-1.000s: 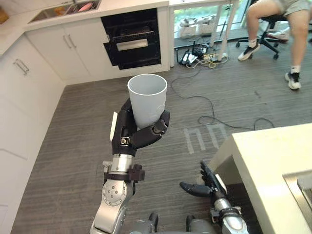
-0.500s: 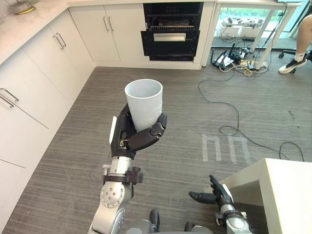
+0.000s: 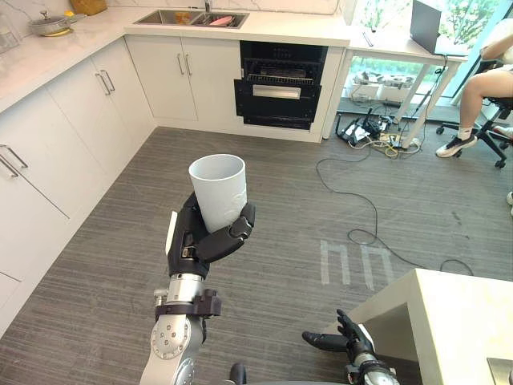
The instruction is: Walk over to the sink, pick up the cup, carry it to the dishwasher, place the cup inside the dishwasher, then close the dishwasher door
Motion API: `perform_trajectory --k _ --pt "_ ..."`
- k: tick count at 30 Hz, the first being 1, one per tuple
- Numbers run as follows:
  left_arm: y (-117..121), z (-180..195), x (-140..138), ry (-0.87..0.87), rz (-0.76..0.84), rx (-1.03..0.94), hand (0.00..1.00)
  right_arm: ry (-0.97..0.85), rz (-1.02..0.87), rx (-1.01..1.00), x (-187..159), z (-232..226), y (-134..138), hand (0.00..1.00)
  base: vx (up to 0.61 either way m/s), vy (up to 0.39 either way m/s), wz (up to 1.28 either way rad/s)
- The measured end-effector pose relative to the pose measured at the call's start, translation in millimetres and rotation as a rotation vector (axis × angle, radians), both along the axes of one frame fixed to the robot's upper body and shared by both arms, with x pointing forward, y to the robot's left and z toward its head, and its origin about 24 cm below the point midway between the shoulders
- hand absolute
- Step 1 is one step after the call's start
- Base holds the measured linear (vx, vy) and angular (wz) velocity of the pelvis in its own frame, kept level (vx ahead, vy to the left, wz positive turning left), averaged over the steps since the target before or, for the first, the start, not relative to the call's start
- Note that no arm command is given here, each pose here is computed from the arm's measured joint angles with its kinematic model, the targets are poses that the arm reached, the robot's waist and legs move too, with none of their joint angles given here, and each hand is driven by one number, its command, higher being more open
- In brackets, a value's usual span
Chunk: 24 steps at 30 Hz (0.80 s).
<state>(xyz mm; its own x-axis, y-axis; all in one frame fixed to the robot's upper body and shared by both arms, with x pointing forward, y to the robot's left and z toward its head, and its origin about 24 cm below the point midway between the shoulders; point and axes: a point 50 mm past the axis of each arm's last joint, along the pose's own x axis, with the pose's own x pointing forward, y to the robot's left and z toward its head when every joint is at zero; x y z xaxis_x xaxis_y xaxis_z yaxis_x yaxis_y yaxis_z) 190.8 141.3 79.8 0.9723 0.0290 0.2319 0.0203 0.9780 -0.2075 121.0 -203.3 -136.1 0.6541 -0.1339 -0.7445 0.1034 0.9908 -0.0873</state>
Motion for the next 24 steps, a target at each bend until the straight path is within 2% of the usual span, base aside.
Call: perform_trajectory --k 7,17,24 --pt "-1 0 1 -0.002 0.001 -0.014 0.0 -0.008 -0.011 -0.012 3 1 0 1.0 0.0 -0.001 0.07" --pt "-4 -17 5 0.082 -0.003 -0.04 0.0 -0.123 -0.032 -0.039 45 17 8 1.0 0.03 0.004 -0.09" --pt "-4 -14 6 0.069 0.008 -0.053 0.0 -0.172 -0.064 -0.056 56 25 5 1.0 0.05 0.034 -0.13"
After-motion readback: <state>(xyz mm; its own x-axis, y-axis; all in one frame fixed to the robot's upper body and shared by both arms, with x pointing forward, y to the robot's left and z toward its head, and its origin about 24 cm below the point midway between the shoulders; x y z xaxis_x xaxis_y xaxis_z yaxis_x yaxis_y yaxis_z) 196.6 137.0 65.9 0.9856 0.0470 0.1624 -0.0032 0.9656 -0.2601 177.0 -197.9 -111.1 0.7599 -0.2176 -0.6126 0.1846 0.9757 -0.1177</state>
